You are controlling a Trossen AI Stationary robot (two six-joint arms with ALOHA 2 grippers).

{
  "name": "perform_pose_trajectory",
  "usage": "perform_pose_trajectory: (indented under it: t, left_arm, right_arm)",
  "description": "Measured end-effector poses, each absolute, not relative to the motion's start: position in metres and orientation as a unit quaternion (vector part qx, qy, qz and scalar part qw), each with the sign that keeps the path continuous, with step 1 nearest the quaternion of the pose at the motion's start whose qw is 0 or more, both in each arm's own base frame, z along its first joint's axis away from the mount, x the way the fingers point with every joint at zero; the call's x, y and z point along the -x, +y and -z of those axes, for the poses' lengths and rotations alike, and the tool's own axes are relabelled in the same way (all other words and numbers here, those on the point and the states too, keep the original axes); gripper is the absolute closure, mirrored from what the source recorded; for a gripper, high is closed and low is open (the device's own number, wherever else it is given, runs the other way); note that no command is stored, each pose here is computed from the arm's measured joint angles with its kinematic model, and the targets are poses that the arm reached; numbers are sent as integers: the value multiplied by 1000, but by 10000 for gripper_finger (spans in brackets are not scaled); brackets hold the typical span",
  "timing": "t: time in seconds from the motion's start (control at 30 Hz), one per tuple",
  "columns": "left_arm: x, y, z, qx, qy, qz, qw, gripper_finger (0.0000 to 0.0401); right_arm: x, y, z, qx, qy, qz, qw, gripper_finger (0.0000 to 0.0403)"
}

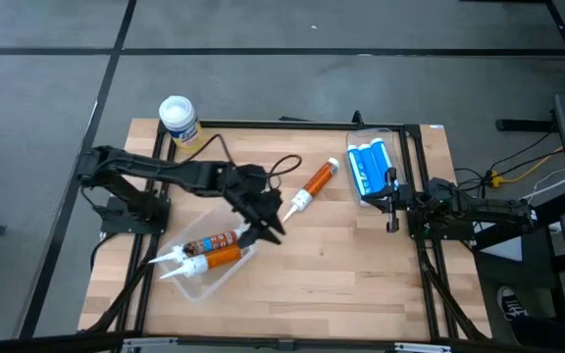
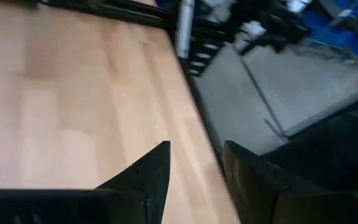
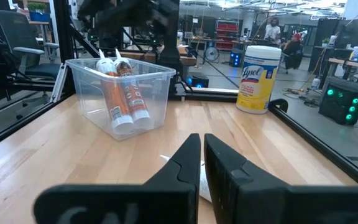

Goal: Pick & place silicon tubes, Sealant and Lysol wipes
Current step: Put the orange sealant into the transparent container

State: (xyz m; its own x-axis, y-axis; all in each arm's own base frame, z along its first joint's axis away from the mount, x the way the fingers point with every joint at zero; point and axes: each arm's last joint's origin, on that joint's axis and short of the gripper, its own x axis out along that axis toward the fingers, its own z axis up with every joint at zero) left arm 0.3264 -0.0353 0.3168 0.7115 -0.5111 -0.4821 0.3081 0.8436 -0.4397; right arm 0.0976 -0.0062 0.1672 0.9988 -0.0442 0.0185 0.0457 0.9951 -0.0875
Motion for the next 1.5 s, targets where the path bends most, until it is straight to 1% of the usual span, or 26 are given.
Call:
perform_pose_trajectory:
  t: [0.13, 0.23, 0.43, 0.53, 0.7, 0.8, 0.93, 1.07, 1.2, 1.33, 1.5]
  left_arm:
    - [-351, -20, -316, 148, 308, 175, 923, 256]
    - [-370, -3, -314, 140, 324, 114, 929, 256]
    - [-397, 28, -304, 128, 359, 1, 925, 256]
    - [-406, 39, -292, 127, 378, -45, 916, 256]
    - [-419, 58, -266, 185, 413, -116, 884, 256]
    - [-424, 68, -247, 207, 436, -140, 865, 256]
    - [-430, 77, -233, 210, 437, -161, 860, 256]
    - [-433, 82, -226, 201, 433, -181, 860, 256]
    - [-433, 87, -224, 182, 439, -176, 862, 249]
    - [-432, 93, -222, 188, 441, -178, 859, 226]
    - [-431, 98, -222, 230, 437, -177, 851, 173]
  right_arm:
    - [-98, -6, -167, 44, -8, 23, 999, 378]
    - [-98, -6, -167, 44, -8, 23, 999, 378]
    - [-98, -6, -167, 44, -8, 23, 999, 378]
    - [-98, -6, -167, 44, -8, 23, 999, 378]
    - [-98, -6, -167, 44, -8, 23, 999, 378]
    - [-98, -6, -167, 44, -8, 23, 999, 378]
    - [-98, -6, -167, 44, -8, 23, 999, 378]
    - [-98, -6, -167, 44, -8, 23, 999, 378]
    - [-98, -6, -167, 44, -8, 23, 999, 378]
    - [-98, -6, -167, 44, -8, 23, 999, 378]
    - [-98, -6, -167, 44, -8, 23, 999, 378]
